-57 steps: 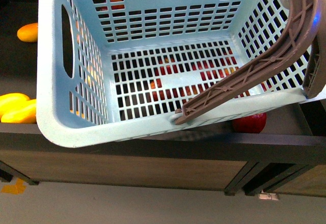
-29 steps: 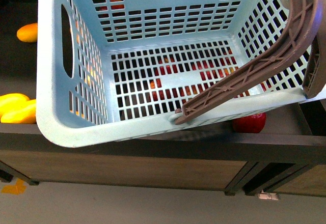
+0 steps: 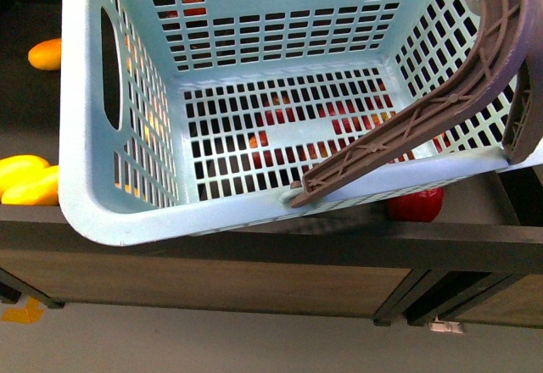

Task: Pick lemon and mango into basket

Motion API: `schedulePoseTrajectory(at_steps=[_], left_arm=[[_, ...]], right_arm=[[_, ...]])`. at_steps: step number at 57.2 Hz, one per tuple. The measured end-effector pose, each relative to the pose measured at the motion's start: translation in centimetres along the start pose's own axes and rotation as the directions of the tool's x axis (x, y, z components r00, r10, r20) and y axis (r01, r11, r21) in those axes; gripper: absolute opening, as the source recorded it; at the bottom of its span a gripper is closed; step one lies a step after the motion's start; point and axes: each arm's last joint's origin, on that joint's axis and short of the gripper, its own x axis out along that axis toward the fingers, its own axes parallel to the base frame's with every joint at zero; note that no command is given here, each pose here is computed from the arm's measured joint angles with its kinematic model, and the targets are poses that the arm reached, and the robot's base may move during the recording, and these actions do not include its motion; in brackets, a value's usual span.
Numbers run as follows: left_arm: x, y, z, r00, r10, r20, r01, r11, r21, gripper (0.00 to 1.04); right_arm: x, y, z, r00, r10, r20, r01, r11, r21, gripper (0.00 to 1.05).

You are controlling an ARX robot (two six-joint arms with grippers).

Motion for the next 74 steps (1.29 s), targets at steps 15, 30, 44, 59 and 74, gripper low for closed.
schedulePoseTrajectory(at_steps=[15,30,44,59,74], left_arm=[[0.0,0.0,0.0,1.000,0.000,0.000,0.000,1.000,0.000,0.05],[0.0,0.0,0.0,1.000,0.000,0.000,0.000,1.000,0.000,0.05],[0.0,0.0,0.0,1.000,0.000,-0.001,0.000,1.000,0.000,0.05],[0.0,0.2,-0.1,1.000,0.007,-0.001,-0.007,1.000,0.008,0.05],[0.0,0.3,-0.1,1.000,0.010,0.001,-0.010,1.000,0.002,0.05]], right_arm=[[-5.2,8.9,-0.9,0.978,0.194,0.072,-0.182,0.973,-0.139,0.58],[-5.9,13.2,-5.3,0.971,0.240,-0.018,-0.238,0.942,-0.237,0.58],[-5.7,15.7,-7.6,0.963,0.266,-0.039,-0.266,0.919,-0.292,0.80],[-7.4,13.5,-6.4,0.979,0.196,0.051,-0.177,0.950,-0.257,0.96],[-13.0,7.8,-5.7,0.912,0.222,0.345,-0.118,0.947,-0.297,0.79]])
